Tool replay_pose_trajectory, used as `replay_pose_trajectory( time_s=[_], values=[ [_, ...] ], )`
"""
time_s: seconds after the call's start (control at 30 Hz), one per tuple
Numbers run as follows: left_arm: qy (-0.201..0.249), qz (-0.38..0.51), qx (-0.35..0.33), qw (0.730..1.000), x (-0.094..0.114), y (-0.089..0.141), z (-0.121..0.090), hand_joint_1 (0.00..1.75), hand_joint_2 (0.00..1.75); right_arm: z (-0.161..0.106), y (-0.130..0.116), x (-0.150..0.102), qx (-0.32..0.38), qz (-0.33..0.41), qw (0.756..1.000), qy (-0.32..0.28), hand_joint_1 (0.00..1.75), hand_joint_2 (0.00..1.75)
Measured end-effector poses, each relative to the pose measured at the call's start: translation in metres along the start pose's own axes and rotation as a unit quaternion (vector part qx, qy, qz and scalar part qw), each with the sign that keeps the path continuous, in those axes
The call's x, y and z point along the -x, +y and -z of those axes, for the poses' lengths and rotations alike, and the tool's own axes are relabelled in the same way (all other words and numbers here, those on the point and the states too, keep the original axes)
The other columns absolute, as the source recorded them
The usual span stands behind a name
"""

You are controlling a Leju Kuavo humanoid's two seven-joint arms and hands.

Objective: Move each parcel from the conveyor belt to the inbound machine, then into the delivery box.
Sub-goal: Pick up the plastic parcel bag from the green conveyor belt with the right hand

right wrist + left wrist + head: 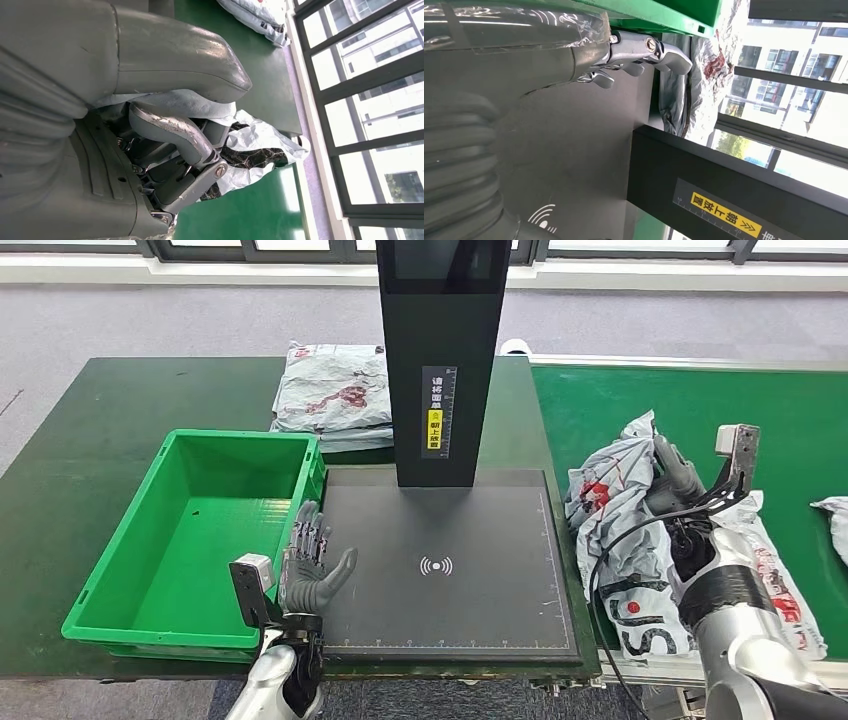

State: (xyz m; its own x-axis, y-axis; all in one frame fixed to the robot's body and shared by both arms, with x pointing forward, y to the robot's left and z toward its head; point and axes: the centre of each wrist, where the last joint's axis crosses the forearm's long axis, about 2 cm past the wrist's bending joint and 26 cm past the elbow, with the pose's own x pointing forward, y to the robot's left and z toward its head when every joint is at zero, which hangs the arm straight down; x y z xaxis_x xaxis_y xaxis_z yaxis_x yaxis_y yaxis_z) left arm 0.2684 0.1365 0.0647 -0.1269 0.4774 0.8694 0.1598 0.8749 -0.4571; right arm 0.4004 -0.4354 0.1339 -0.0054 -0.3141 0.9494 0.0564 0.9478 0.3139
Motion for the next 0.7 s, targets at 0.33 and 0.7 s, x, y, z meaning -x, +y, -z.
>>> replay_pose_trajectory(
  time_s=[0.33, 0.7],
  values=[
    [0.000, 0.000, 0.000, 1.000, 0.000, 0.000, 0.000, 0.00, 1.75, 0.003, 0.002, -0.004, 0.001, 0.001, 1.000, -0.008, 1.75, 1.75],
    [-0.007, 0.005, 0.010, 1.000, 0.001, -0.003, -0.001, 0.00, 1.75, 0.060, 0.066, -0.096, -0.042, -0.032, 0.997, -0.059, 1.75, 1.75]
  ],
)
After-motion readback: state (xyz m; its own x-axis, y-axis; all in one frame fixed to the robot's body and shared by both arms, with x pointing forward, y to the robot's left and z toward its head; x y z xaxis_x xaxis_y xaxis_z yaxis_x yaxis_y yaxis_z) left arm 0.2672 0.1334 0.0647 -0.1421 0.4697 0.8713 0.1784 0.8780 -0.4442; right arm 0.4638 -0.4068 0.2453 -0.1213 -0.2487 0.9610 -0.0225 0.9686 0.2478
